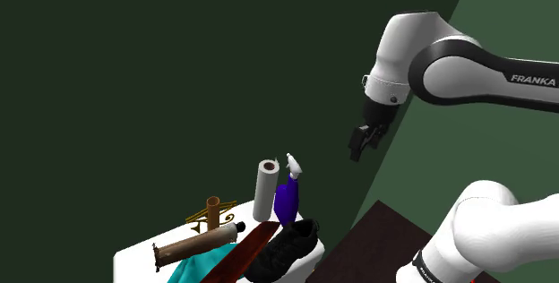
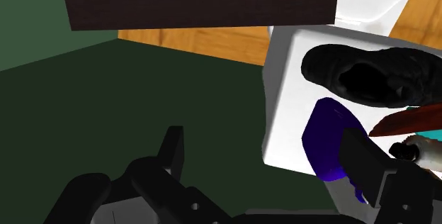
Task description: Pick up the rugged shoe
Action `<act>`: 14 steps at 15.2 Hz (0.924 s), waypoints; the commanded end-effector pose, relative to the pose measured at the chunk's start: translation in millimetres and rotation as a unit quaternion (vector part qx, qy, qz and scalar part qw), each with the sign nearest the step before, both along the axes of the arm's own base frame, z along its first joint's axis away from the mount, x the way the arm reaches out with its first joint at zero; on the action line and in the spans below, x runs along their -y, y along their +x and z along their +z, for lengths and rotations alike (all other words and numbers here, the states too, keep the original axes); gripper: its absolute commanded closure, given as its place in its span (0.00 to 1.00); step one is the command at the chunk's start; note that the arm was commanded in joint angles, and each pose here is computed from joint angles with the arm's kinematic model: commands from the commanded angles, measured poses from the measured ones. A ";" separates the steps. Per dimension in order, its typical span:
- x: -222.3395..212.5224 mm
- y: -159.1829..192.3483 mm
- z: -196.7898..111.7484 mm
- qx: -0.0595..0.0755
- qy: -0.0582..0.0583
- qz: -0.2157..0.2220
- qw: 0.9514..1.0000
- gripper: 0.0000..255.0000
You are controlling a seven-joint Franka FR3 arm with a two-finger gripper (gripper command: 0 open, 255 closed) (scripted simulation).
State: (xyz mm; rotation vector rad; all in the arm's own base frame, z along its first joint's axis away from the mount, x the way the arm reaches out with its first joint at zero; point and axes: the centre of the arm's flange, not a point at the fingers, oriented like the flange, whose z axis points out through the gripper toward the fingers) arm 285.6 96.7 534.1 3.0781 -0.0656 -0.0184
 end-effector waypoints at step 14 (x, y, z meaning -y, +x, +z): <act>-160.6 -3.1 -126.9 0.079 -0.020 -0.015 0.997 0.00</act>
